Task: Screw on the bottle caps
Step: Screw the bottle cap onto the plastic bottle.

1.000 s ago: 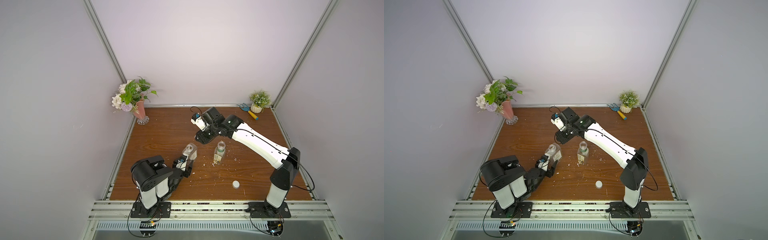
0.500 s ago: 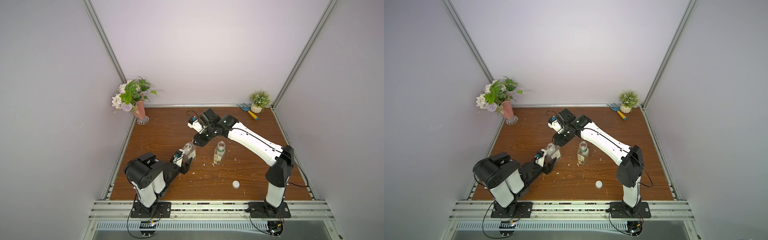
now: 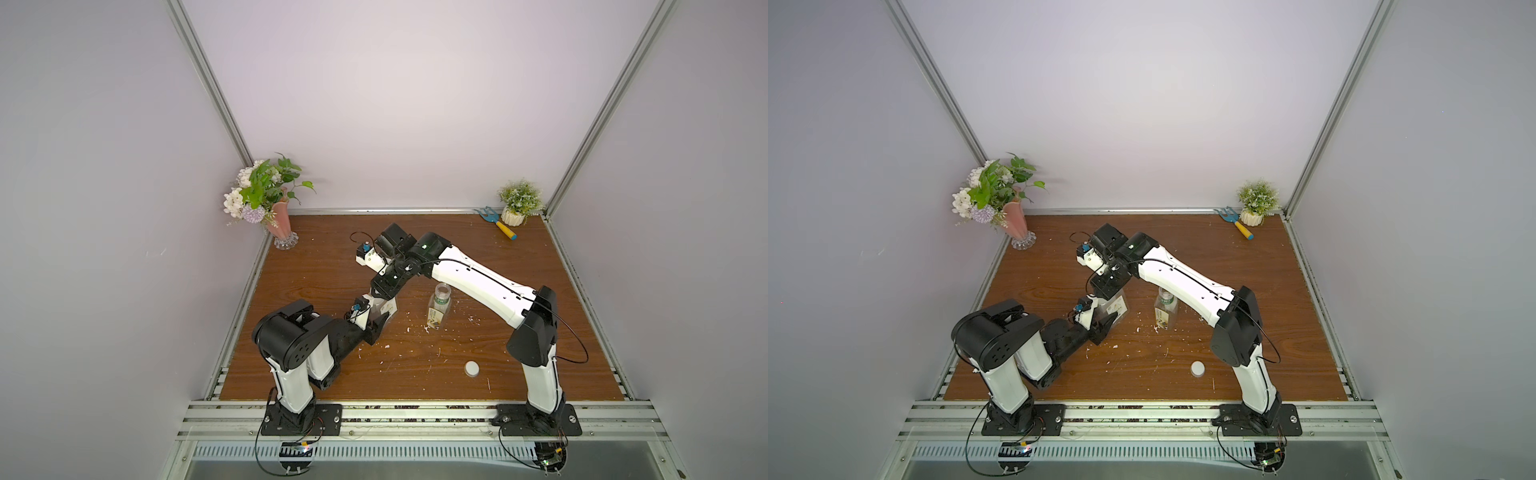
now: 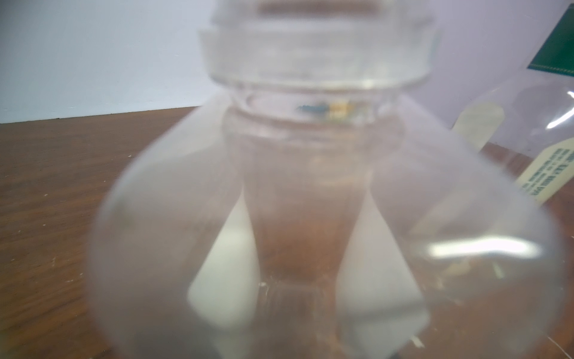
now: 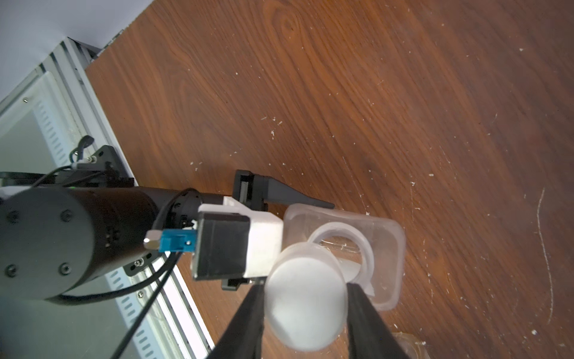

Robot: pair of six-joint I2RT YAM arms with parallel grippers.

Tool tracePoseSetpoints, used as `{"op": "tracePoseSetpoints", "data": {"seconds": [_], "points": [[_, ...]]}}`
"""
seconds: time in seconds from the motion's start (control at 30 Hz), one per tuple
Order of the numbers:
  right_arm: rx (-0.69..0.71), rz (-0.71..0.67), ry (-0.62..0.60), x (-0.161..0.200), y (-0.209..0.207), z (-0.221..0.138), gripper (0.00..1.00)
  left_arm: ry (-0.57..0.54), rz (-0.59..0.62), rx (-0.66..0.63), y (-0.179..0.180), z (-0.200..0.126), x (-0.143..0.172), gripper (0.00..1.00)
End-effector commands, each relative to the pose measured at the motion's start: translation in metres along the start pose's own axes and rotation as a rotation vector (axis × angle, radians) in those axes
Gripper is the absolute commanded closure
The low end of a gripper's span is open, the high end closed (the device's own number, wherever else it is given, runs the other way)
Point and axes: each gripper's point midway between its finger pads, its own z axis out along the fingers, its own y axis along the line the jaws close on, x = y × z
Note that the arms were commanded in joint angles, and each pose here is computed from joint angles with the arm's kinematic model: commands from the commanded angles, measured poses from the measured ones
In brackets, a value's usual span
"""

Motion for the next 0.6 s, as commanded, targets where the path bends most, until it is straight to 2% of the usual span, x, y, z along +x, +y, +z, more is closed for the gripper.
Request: {"op": "tracePoseSetpoints", "data": {"seconds": [0.0,0.17,0.57], "points": [[0.047,-0.020,-0.030,-0.007,-0.006,-0.020,0.74,-0.182,0.041,0.047,-0.008,-0.004,-0.044,0.54],[0.085,-0.023,-0.040,-0.007,-0.011,-0.030,0.74,-0.173,0.054,0.077,-0.013,-0.004,-0.041,0.61],[0.096,-0.025,-0.011,0.002,-0.014,-0.024,0.74,-0.164,0.084,0.109,-0.022,-0.005,-0.038,0.65]]}}
